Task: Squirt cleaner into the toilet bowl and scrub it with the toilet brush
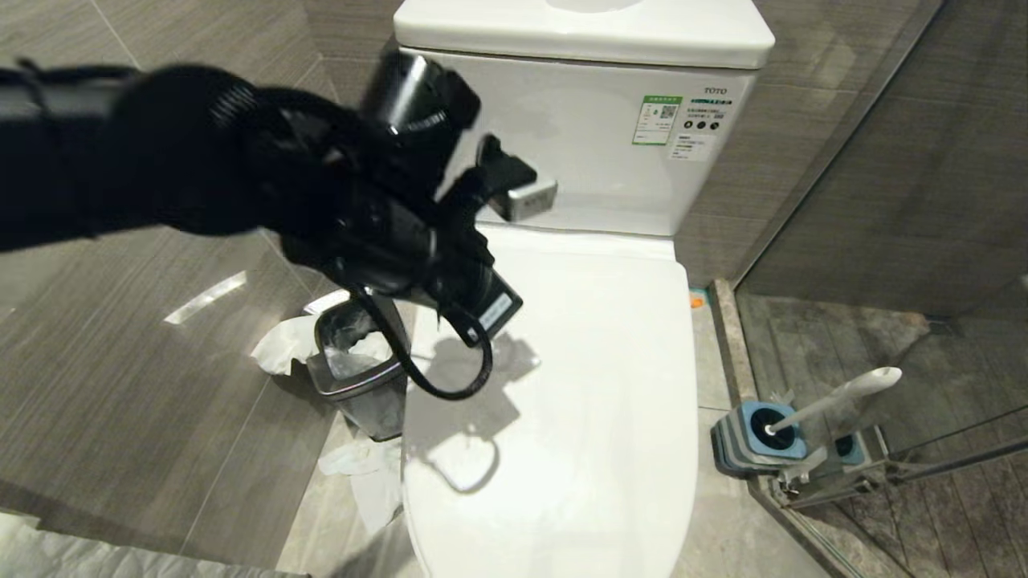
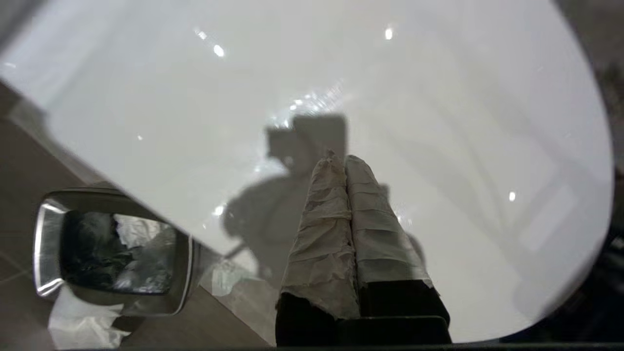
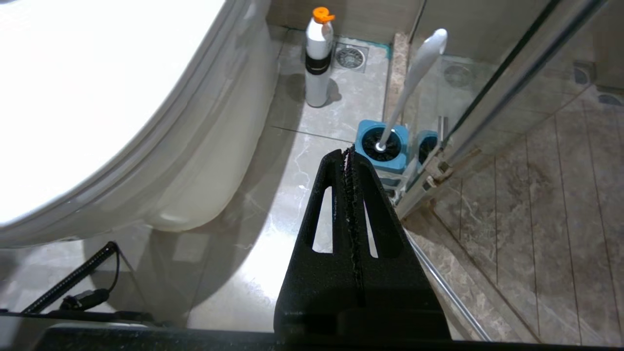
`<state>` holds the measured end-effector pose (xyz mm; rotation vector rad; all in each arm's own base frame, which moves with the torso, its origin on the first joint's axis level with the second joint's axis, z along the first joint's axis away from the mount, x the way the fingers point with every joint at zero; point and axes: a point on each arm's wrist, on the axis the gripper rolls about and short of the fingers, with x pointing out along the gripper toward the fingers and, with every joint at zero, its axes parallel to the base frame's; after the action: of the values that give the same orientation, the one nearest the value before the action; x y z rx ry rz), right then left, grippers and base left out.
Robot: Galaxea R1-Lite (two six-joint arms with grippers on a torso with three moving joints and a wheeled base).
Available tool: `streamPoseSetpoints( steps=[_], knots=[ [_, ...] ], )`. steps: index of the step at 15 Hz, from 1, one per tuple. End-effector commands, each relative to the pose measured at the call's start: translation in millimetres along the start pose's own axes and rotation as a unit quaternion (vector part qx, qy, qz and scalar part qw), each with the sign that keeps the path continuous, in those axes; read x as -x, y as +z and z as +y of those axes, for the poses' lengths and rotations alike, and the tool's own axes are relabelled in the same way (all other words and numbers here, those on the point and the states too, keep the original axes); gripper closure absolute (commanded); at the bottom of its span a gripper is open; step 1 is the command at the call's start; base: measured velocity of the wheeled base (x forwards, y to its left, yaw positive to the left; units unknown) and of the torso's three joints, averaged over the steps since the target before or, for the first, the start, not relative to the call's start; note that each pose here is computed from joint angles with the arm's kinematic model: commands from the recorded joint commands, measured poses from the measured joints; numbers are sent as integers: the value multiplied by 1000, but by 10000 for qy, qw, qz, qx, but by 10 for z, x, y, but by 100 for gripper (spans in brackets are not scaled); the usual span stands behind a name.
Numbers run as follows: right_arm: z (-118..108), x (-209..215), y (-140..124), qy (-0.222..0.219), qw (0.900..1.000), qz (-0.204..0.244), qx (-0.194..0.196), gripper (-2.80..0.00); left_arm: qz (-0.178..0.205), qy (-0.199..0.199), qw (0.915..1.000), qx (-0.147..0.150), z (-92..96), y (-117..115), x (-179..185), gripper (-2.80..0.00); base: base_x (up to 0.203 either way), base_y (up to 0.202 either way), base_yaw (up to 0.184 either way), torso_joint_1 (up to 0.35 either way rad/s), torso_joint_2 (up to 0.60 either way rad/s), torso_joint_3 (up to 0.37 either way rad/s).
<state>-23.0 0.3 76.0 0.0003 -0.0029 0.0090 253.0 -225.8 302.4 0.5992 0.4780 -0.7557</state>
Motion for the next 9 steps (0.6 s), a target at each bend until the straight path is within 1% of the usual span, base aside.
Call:
streamPoseSetpoints(
  steps=[1, 2, 3, 4, 5, 6, 7, 8, 9],
  knots=[
    [0, -1, -1, 1, 10000, 7, 2, 0, -847, 336, 9953, 314, 148, 137, 831, 0, 0, 0, 0, 0, 0, 0],
    [0, -1, -1, 1, 10000, 7, 2, 0, -1001, 514, 9920, 567, 232, 104, 1031, 0, 0, 0, 0, 0, 0, 0],
    [0, -1, -1, 1, 10000, 7, 2, 0, -1082, 762, 9870, 909, 346, 49, 1179, 0, 0, 0, 0, 0, 0, 0],
    [0, -1, -1, 1, 10000, 7, 2, 0, -1148, 1025, 9794, 1310, 448, -9, 1310, 0, 0, 0, 0, 0, 0, 0],
    [0, -1, -1, 1, 10000, 7, 2, 0, -1223, 1345, 9686, 1694, 527, -65, 1459, 0, 0, 0, 0, 0, 0, 0],
    [0, -1, -1, 1, 10000, 7, 2, 0, -1265, 1605, 9584, 1992, 580, -108, 1559, 0, 0, 0, 0, 0, 0, 0],
    [0, -1, -1, 1, 10000, 7, 2, 0, -1320, 1780, 9481, 2279, 602, -143, 1650, 0, 0, 0, 0, 0, 0, 0],
    [0, -1, -1, 1, 10000, 7, 2, 0, -1365, 1915, 9417, 2405, 598, -160, 1726, 0, 0, 0, 0, 0, 0, 0],
    [0, -1, -1, 1, 10000, 7, 2, 0, -1368, 2102, 9367, 2443, 594, -172, 1780, 0, 0, 0, 0, 0, 0, 0]
  ],
)
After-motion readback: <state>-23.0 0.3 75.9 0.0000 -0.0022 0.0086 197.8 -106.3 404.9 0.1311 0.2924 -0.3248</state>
